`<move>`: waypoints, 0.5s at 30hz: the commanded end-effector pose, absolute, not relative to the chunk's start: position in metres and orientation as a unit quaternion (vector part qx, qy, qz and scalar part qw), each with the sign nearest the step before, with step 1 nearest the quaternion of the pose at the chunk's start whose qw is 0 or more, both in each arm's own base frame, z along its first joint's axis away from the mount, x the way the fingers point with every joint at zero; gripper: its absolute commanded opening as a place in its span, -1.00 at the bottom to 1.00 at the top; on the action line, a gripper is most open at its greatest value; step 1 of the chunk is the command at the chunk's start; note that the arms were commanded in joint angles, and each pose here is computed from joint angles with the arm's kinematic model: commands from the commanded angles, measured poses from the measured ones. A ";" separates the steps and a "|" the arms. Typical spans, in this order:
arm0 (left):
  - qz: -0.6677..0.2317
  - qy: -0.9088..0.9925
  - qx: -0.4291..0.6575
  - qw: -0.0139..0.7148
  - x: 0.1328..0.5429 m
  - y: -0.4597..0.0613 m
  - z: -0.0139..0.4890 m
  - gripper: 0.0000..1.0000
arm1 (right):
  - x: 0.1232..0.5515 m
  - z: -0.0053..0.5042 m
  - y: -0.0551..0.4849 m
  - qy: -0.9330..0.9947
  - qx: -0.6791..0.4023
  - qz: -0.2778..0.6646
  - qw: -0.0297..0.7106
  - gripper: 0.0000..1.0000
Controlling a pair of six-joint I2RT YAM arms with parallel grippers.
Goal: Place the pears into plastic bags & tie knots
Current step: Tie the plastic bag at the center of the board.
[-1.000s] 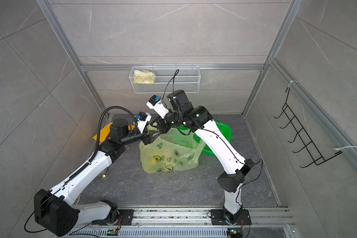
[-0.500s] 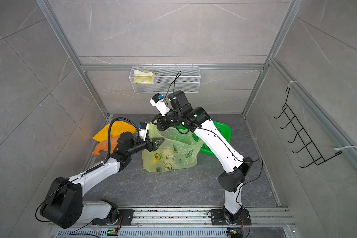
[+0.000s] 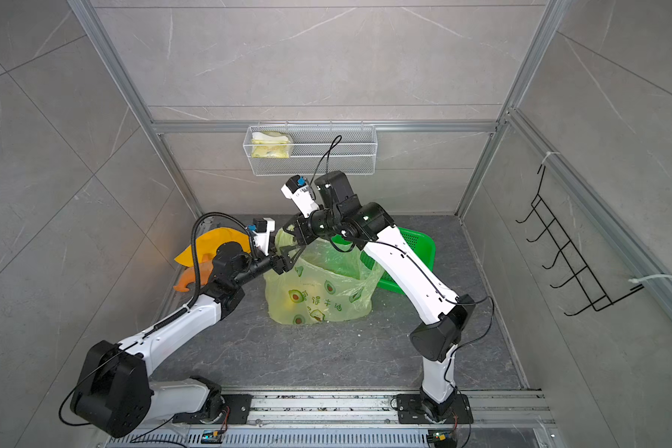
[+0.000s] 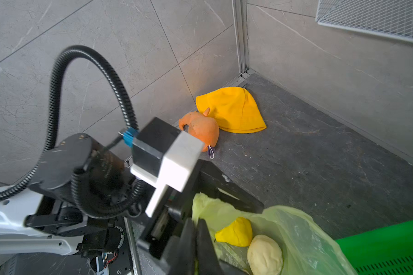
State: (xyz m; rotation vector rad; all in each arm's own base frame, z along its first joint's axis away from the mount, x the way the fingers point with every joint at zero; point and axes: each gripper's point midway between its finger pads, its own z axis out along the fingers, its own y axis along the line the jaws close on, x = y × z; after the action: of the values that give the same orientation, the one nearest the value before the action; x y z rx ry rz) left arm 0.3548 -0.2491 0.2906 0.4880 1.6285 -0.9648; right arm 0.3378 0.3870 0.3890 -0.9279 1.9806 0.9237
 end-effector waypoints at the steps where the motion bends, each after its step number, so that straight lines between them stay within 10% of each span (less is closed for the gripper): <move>1: -0.425 0.671 0.209 0.571 0.361 -0.254 0.299 -0.22 | 0.333 0.410 0.384 0.759 -0.359 0.370 0.397 -1.00; 5: -0.437 0.674 0.200 0.561 0.363 -0.256 0.288 -0.85 | 0.335 0.411 0.384 0.760 -0.357 0.367 0.400 -1.00; 9: -0.444 0.681 0.191 0.550 0.362 -0.256 0.279 -1.00 | 0.341 0.413 0.380 0.766 -0.344 0.356 0.409 -0.94; 12: -0.438 0.687 0.179 0.552 0.361 -0.251 0.280 -1.00 | 0.361 0.408 0.338 0.810 -0.274 0.292 0.429 0.26; 15: -0.427 0.689 0.178 0.558 0.357 -0.246 0.285 -1.00 | 0.376 0.392 0.260 0.860 -0.150 0.214 0.439 0.65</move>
State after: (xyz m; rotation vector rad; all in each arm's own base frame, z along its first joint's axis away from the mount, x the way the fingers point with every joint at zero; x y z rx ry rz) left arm 0.3597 -0.2539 0.2663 0.4394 1.6717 -1.0310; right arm 0.3635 0.3381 0.3775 -0.6932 2.0915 0.7303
